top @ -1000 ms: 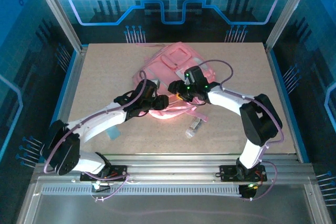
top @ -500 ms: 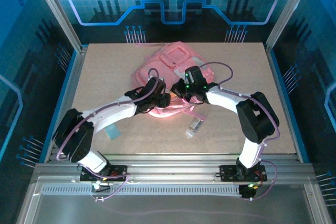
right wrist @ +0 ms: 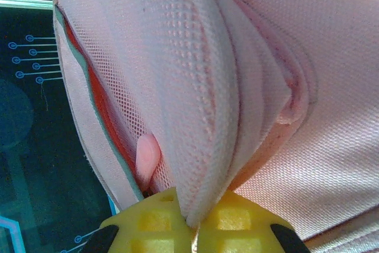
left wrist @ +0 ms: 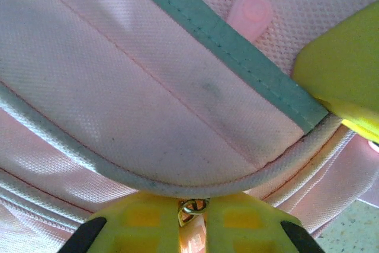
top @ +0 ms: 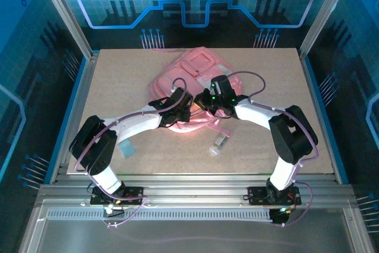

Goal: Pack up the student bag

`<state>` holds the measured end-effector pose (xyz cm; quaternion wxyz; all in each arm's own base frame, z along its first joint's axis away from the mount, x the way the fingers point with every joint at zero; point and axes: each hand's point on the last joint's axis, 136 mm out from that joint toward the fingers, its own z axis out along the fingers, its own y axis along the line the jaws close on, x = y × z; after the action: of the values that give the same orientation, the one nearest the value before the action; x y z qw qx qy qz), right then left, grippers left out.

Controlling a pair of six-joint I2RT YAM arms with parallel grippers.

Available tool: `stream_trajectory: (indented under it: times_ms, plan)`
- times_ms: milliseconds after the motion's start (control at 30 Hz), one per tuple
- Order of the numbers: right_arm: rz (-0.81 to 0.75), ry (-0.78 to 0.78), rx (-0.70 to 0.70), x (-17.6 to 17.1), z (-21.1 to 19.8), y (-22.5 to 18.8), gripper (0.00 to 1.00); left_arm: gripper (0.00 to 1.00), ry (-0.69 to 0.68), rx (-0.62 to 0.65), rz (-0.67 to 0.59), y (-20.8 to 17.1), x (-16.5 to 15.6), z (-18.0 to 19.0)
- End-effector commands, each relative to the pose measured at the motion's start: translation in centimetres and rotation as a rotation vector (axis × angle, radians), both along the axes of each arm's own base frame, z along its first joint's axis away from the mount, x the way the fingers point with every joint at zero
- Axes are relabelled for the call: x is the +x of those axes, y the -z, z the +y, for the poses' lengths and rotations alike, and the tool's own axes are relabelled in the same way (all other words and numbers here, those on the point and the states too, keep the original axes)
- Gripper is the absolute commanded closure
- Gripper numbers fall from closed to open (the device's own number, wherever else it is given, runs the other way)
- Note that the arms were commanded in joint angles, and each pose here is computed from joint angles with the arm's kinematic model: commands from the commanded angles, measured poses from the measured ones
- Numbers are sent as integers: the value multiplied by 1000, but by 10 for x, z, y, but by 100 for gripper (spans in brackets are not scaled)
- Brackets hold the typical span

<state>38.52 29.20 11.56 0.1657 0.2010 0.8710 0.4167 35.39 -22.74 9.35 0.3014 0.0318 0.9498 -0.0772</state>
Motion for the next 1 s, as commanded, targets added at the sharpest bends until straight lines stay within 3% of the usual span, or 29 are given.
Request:
stream_trajectory:
  times_ms: [0,33,267,500,700,800,967]
  plan:
    - [-164,-6,64,16,-5,-54,100,96,2,69,12,-6,-4,14]
    - [-167,-9,63,16,-6,-55,100,100,10,72,9,-10,-4,15]
    - [-184,-19,12,17,-18,-54,100,100,64,6,68,-23,-9,32]
    - [-216,-76,-76,17,-25,-54,100,100,37,91,104,-15,2,71]
    - [-224,-68,-145,24,-59,-51,100,100,-13,240,99,-16,13,107]
    - [-239,-61,-175,35,-74,-51,100,100,17,180,116,-19,8,94]
    - [-278,-82,-170,61,-82,-59,100,100,196,-2,95,-42,-21,35]
